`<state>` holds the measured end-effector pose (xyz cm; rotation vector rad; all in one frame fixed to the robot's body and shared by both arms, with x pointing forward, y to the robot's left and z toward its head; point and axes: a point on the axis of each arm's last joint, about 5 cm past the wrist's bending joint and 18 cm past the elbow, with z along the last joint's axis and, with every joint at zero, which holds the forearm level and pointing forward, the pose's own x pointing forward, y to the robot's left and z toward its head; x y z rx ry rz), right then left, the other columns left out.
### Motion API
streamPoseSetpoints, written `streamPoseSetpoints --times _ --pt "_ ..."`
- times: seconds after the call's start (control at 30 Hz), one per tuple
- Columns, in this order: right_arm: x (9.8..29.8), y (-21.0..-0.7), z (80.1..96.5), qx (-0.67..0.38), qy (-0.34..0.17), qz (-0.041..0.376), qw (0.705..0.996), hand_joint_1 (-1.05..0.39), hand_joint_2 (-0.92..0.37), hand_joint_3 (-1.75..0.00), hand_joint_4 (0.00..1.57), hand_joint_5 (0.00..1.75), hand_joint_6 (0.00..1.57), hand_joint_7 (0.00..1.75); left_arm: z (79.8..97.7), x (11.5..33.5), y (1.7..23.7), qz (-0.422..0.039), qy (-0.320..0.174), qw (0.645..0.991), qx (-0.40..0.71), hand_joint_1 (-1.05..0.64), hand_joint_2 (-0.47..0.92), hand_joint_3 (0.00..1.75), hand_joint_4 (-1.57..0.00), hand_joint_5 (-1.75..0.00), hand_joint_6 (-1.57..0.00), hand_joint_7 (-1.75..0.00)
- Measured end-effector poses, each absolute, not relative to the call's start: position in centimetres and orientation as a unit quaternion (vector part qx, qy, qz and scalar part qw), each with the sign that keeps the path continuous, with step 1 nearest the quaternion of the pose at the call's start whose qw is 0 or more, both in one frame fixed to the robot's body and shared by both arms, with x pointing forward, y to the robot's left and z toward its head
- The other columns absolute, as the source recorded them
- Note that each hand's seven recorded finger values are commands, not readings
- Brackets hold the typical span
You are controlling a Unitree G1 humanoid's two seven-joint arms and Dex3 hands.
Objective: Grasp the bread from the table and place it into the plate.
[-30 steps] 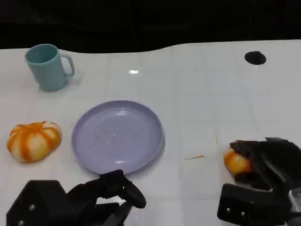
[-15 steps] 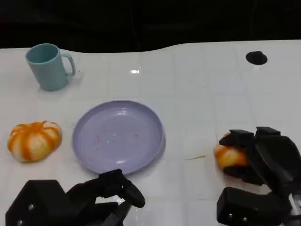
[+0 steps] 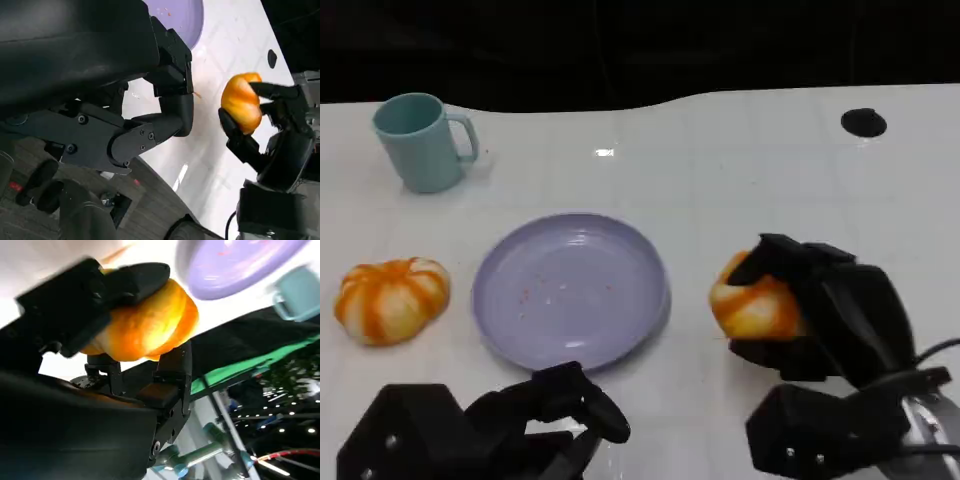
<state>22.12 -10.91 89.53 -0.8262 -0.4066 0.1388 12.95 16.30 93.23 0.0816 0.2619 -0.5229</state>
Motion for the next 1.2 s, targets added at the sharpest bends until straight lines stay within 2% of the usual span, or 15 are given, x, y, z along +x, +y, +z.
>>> streamPoseSetpoints --times 0.03,0.17,0.27,0.33,0.43,0.47,0.53,0.57,0.6,0.67,0.77,0.83,0.93,1.03,1.2 --pt "22.3 -10.5 89.8 -0.393 -0.199 0.073 0.895 -0.14 -0.36 -1.14 0.96 1.75 0.70 1.69 93.2 13.0 16.3 -0.258 0.129 0.957 0.041 -0.43 0.92 0.55 -0.68 -1.75 -0.51 -1.57" --pt "22.8 -8.8 90.6 -0.378 -0.217 0.098 0.895 -0.19 -0.37 -1.16 0.96 1.75 0.79 1.41 93.1 13.0 16.3 -0.257 0.131 0.957 0.041 -0.42 0.92 0.56 -0.67 -1.75 -0.51 -1.57" --pt "23.4 -7.9 90.8 -0.374 -0.220 0.113 0.894 -0.19 -0.36 -1.15 0.97 1.75 0.74 1.58 93.0 13.1 16.3 -0.257 0.129 0.957 0.041 -0.42 0.92 0.56 -0.67 -1.75 -0.51 -1.58" --pt "23.6 -7.2 90.9 -0.373 -0.222 0.121 0.893 -0.18 -0.34 -1.16 0.98 1.75 0.74 1.57 92.9 13.1 16.3 -0.257 0.129 0.957 0.041 -0.42 0.92 0.56 -0.67 -1.75 -0.51 -1.58" --pt "23.9 -6.3 91.0 -0.370 -0.226 0.130 0.892 -0.19 -0.33 -1.19 0.99 1.75 0.82 1.32 92.9 13.1 16.3 -0.258 0.127 0.957 0.041 -0.42 0.92 0.56 -0.67 -1.75 -0.51 -1.58" --pt "24.1 -6.1 91.1 -0.368 -0.228 0.132 0.892 -0.19 -0.33 -1.20 0.99 1.75 0.78 1.45 92.9 13.2 16.3 -0.259 0.126 0.957 0.041 -0.42 0.92 0.56 -0.67 -1.75 -0.51 -1.58" --pt "24.4 -5.5 91.5 -0.363 -0.233 0.134 0.892 -0.18 -0.33 -1.18 0.99 1.75 0.77 1.44 92.9 13.1 16.3 -0.259 0.125 0.957 0.040 -0.42 0.92 0.56 -0.67 -1.75 -0.50 -1.57" --pt "24.5 -5.2 91.6 -0.360 -0.235 0.136 0.892 -0.17 -0.35 -1.14 0.98 1.75 0.73 1.55 92.9 13.1 16.3 -0.259 0.125 0.957 0.040 -0.42 0.92 0.56 -0.67 -1.75 -0.50 -1.58" --pt "24.6 -4.9 91.7 -0.358 -0.236 0.140 0.893 -0.17 -0.40 -1.05 0.97 1.75 0.69 1.58 92.9 13.1 16.3 -0.260 0.126 0.957 0.040 -0.41 0.92 0.56 -0.67 -1.75 -0.50 -1.58" --pt "24.8 -4.2 91.6 -0.352 -0.231 0.148 0.895 -0.18 -0.46 -0.94 0.96 1.75 0.76 1.32 92.8 13.1 16.2 -0.260 0.127 0.957 0.038 -0.41 0.92 0.56 -0.67 -1.75 -0.50 -1.58" --pt "24.9 -2.9 91.3 -0.352 -0.223 0.168 0.894 -0.18 -0.43 -0.98 0.96 1.75 0.77 1.40 92.8 13.0 16.1 -0.262 0.127 0.956 0.035 -0.41 0.92 0.56 -0.67 -1.75 -0.50 -1.58" --pt "25.2 -2.3 91.0 -0.355 -0.220 0.174 0.892 -0.20 -0.42 -1.01 0.95 1.75 0.70 1.60 92.7 13.0 16.0 -0.264 0.128 0.955 0.034 -0.40 0.92 0.56 -0.68 -1.75 -0.50 -1.59" --pt "25.6 -1.5 90.9 -0.359 -0.217 0.182 0.889 -0.22 -0.45 -1.00 0.92 1.75 0.67 1.59 92.7 12.9 15.9 -0.265 0.131 0.955 0.031 -0.39 0.92 0.57 -0.68 -1.75 -0.51 -1.60" --pt "25.9 -1.0 90.5 -0.363 -0.205 0.193 0.888 -0.21 -0.53 -0.92 0.88 1.75 0.59 1.72 92.7 12.8 15.8 -0.266 0.131 0.955 0.030 -0.40 0.92 0.57 -0.69 -1.75 -0.51 -1.60" --pt "26.4 -0.2 90.6 -0.348 -0.183 0.205 0.896 -0.19 -0.58 -0.90 0.83 1.75 0.56 1.70 92.7 12.8 15.6 -0.268 0.130 0.954 0.029 -0.40 0.92 0.58 -0.69 -1.75 -0.50 -1.62"
